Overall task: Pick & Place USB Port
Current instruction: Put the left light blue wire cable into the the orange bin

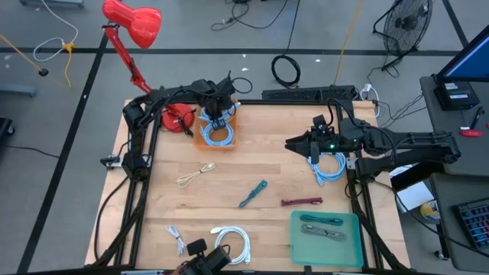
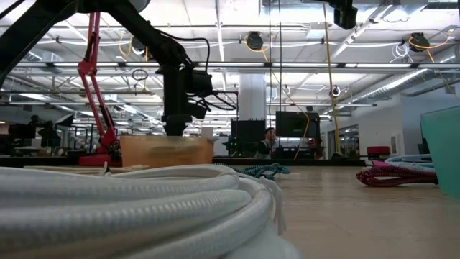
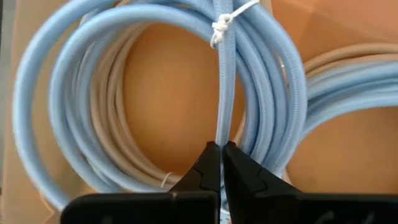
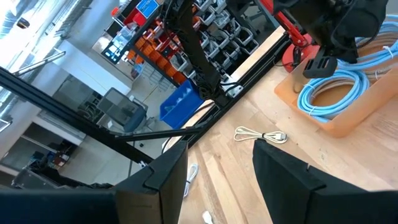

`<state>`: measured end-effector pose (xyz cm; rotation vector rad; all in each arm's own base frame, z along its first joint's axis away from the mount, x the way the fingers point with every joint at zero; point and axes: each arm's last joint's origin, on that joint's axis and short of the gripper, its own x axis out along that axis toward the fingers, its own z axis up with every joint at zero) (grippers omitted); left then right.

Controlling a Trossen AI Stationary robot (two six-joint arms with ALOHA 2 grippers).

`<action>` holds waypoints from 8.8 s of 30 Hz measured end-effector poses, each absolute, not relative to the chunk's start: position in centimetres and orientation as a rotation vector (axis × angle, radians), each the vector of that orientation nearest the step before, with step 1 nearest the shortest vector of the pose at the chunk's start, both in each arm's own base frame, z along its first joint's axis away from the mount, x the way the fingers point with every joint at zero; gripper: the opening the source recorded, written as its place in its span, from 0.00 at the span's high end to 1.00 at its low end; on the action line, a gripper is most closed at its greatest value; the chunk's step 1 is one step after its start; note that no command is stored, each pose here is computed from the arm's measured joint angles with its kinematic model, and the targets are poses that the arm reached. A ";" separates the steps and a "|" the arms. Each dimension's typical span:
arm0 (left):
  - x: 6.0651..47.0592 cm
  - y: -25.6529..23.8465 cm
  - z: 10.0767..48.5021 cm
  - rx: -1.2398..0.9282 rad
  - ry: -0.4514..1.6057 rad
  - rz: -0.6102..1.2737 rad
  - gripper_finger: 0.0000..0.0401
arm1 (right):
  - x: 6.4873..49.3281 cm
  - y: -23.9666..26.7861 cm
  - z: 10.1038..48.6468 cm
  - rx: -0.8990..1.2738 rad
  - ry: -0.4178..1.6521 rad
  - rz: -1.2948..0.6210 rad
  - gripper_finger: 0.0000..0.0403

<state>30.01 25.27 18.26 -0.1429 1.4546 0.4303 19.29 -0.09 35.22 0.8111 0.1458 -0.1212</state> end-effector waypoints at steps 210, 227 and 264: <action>29.3 32.6 19.5 -0.435 1.236 0.628 1.00 | 20.2 0.1 32.8 0.868 -0.011 -0.041 0.58; 29.1 32.4 19.6 -0.484 1.242 0.598 1.00 | 20.2 0.1 32.7 0.863 -0.007 -0.043 0.58; 26.5 34.1 22.0 -0.506 1.137 0.687 1.00 | 20.2 0.0 32.8 0.869 -0.024 -0.070 0.58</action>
